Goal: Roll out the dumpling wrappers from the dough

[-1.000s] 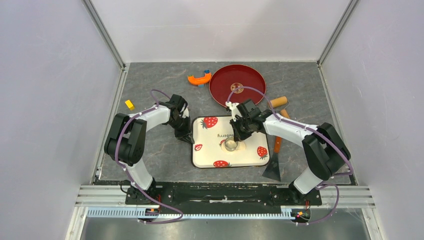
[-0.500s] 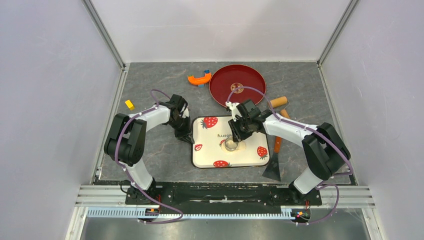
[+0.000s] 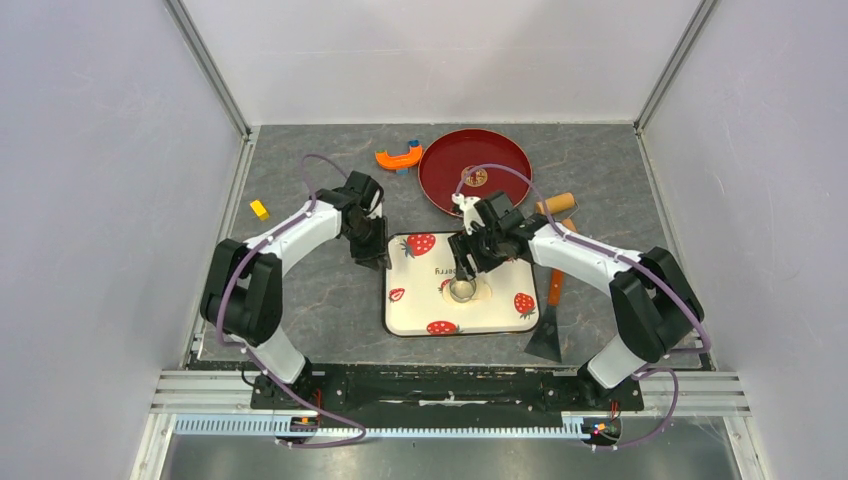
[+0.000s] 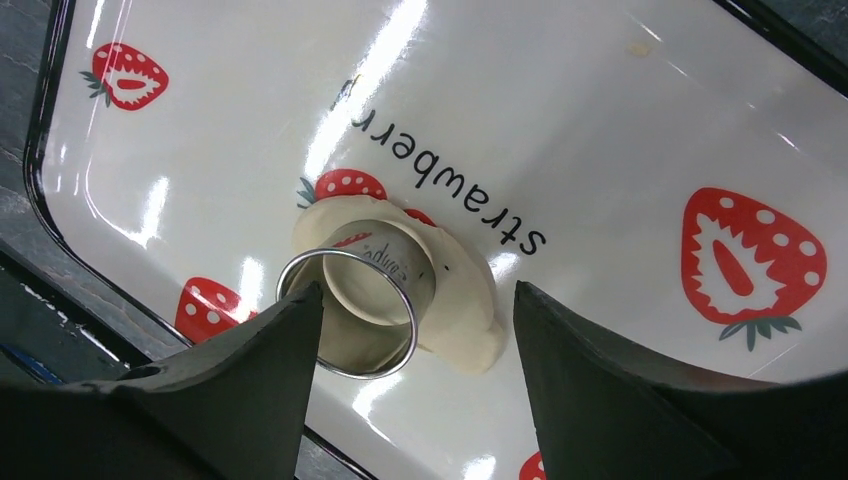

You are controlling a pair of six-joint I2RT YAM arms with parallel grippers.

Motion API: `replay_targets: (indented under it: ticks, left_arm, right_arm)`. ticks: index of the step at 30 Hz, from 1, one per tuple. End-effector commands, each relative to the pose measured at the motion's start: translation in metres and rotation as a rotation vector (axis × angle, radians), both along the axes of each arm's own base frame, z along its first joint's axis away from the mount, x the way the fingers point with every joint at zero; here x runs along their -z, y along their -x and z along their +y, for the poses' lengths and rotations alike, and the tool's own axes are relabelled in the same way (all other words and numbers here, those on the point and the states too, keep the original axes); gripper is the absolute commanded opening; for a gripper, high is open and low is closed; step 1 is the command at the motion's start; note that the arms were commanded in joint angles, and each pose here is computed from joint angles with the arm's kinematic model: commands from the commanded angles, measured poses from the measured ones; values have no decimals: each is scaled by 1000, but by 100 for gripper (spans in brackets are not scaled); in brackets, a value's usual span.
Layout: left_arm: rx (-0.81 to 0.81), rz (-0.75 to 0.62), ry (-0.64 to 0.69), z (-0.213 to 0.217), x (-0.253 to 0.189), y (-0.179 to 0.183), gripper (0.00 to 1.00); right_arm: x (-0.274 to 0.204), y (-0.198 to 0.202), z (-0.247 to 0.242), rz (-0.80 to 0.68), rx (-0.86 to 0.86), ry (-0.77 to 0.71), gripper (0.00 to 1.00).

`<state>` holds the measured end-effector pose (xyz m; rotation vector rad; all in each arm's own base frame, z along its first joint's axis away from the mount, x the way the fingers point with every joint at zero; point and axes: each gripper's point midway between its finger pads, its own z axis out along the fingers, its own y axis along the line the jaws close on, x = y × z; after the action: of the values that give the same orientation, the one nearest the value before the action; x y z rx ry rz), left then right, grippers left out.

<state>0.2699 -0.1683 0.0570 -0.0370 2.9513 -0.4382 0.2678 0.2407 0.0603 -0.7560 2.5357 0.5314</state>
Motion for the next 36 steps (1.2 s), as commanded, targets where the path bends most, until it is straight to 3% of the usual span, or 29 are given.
replay_targets:
  ticks: [1,7,15,21,36]
  left_arm:
    - [54,-107,13,-14,-35,-14,38]
    - [96,-85,146,-59,-44,-11,37]
    - [156,-5,339,-121,-40,7,36]
    - [185,38,369,-141,-32,21,35]
    - [231,87,330,-159,-9,38,34]
  right_arm:
    - [-24,-11,3,-17,25,-92,72]
    - [-21,-5,-12,77,76,-215,68]
    - [-9,15,-23,220,113,-349,49]
    - [-3,26,-19,273,97,-382,41]
    - [7,26,-15,312,96,-395,37]
